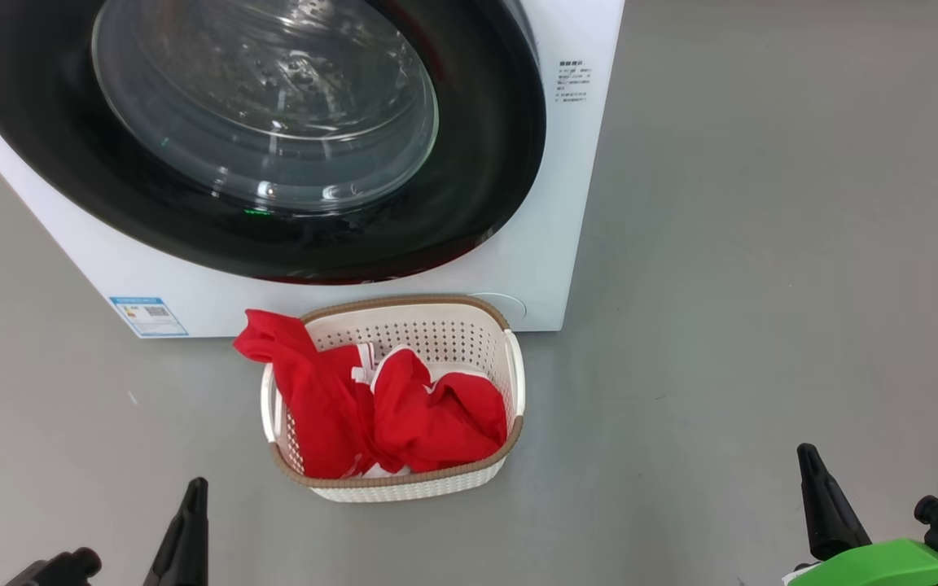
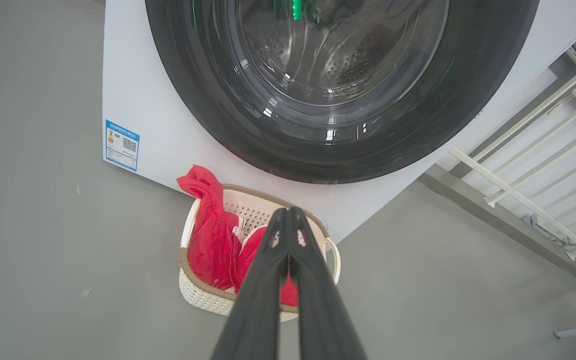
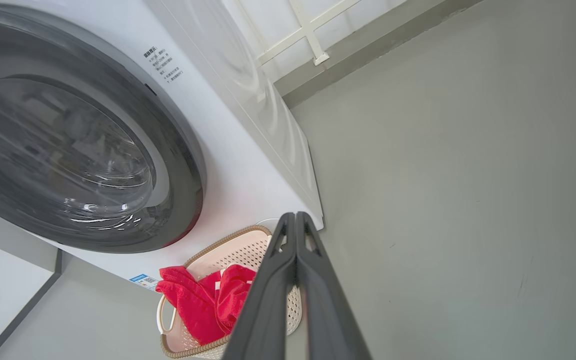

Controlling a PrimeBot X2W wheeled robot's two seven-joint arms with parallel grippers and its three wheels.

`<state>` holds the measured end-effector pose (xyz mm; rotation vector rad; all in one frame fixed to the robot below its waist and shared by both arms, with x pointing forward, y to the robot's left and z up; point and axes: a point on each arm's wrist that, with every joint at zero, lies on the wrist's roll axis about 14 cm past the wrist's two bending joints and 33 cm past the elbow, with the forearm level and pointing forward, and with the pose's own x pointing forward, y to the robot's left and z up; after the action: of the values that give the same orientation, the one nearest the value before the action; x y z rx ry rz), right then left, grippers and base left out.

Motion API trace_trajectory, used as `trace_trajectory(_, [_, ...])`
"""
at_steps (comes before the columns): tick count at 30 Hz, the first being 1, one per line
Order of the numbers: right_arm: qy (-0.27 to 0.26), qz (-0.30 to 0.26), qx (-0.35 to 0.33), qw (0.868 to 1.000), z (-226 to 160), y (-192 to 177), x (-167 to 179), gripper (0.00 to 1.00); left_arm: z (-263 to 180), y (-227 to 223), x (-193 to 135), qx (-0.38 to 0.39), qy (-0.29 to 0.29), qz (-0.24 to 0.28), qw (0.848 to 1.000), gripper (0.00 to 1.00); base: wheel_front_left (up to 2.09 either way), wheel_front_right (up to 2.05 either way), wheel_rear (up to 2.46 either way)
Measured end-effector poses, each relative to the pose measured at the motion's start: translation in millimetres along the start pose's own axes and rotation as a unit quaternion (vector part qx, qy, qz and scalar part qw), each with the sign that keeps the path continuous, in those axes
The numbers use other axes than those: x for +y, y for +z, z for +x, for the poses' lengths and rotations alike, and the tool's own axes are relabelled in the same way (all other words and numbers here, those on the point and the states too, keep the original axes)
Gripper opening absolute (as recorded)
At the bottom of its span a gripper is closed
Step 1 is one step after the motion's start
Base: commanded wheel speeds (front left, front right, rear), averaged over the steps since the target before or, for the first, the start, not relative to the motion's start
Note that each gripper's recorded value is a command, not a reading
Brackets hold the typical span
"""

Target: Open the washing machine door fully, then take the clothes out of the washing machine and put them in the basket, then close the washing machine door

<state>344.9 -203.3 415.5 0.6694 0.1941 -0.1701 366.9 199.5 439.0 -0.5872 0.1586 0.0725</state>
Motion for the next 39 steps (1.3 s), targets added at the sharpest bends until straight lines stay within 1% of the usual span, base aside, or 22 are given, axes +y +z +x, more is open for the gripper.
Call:
trace_trajectory(9, [-0.001,0.035,0.000,0.999,1,3,1,0.00,0,1,0,0.000,0.004,-0.044,0.999,0.00,0.00,0.00,0.00])
trace_trajectory(12, [0.001,0.056,-0.003,0.998,3,6,3,0.00,-1,2,0,0.001,0.005,-0.058,0.998,0.00,0.00,0.00,0.00])
trace_trajectory(21, [0.002,0.095,-0.003,0.995,3,9,4,0.00,0,3,-3,0.000,0.006,-0.110,0.994,0.00,0.00,0.00,0.00])
trace_trajectory(24, [0.003,0.116,-0.004,0.993,4,10,5,0.00,2,7,-5,-0.003,0.003,-0.124,0.992,0.00,0.00,0.00,0.00])
trace_trajectory(39, [0.012,0.185,-0.005,0.983,6,17,11,0.00,2,9,-8,0.000,0.001,-0.203,0.979,0.00,0.00,0.00,0.00])
